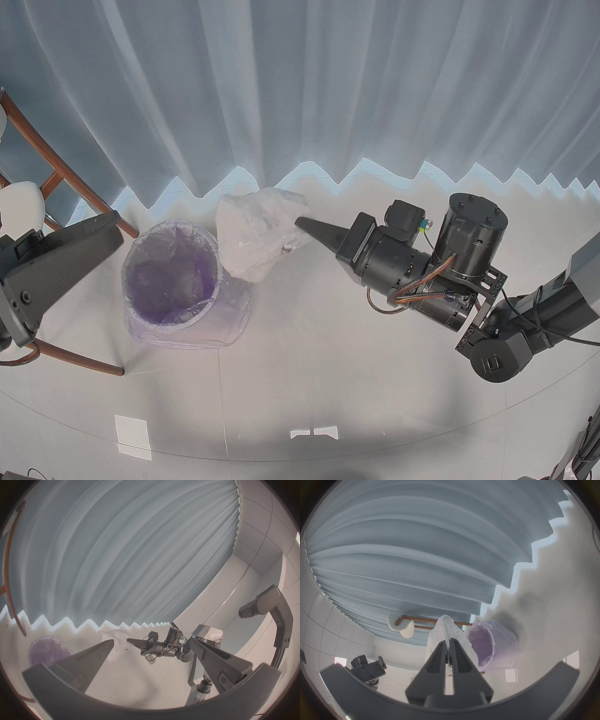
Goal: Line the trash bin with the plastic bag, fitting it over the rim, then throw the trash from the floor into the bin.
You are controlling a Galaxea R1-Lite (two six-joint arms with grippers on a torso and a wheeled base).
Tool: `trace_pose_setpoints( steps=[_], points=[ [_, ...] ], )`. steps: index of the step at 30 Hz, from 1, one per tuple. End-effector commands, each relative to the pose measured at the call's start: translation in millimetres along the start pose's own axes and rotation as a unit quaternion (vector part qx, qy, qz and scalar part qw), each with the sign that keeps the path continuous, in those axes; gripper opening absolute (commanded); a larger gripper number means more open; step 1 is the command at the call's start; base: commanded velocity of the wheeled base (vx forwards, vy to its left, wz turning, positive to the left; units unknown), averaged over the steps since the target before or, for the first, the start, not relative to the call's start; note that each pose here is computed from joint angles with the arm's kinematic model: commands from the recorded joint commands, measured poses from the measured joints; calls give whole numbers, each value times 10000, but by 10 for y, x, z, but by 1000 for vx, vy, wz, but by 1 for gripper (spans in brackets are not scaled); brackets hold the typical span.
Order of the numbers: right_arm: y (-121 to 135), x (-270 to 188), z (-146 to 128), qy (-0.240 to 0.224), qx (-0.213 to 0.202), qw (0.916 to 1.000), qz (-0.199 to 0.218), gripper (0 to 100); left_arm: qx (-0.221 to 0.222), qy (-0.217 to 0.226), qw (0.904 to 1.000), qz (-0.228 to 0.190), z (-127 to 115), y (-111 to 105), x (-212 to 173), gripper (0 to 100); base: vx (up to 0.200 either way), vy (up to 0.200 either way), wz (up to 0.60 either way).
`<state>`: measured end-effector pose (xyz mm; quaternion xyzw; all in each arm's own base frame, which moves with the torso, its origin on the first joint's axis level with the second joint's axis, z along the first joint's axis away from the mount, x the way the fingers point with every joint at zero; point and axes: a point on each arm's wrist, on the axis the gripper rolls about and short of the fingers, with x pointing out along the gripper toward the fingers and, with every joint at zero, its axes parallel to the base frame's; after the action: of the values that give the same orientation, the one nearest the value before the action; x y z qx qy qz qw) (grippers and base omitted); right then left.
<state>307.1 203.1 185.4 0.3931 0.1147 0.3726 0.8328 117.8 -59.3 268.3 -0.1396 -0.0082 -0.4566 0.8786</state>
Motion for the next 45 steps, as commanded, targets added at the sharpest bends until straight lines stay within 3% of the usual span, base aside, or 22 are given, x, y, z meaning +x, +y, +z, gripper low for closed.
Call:
trace_pose_setpoints(
  steps=[1,14,21,27,30,38,45],
  points=[
    [2,35,-29,-149,-40,9998,138,0,26,-42,10000,-28,18,-18,-14,100,0,200,0],
    [-156,327,-297,-457,-346,9984,18,0,135,-207,9996,-117,92,-66,-33,100,0,200,0],
    [-586,506,-579,-359,-969,9942,-306,0,139,-214,9996,-119,94,-69,-36,100,0,200,0],
    [-1190,623,-854,-309,-1879,9799,-587,0,167,-238,9995,-120,125,-64,-23,100,0,133,0],
    [-1371,699,-835,-433,-2011,9764,-663,0,172,-239,9995,-136,127,-68,-26,100,0,0,0],
    [-1467,803,-559,-1003,-2100,9697,-739,0,171,-224,9995,-139,121,-66,-26,100,0,0,0],
    [-1602,719,-527,-1017,-2134,9672,-930,0,163,-212,9996,-135,118,-65,-26,100,0,0,0]
  ],
)
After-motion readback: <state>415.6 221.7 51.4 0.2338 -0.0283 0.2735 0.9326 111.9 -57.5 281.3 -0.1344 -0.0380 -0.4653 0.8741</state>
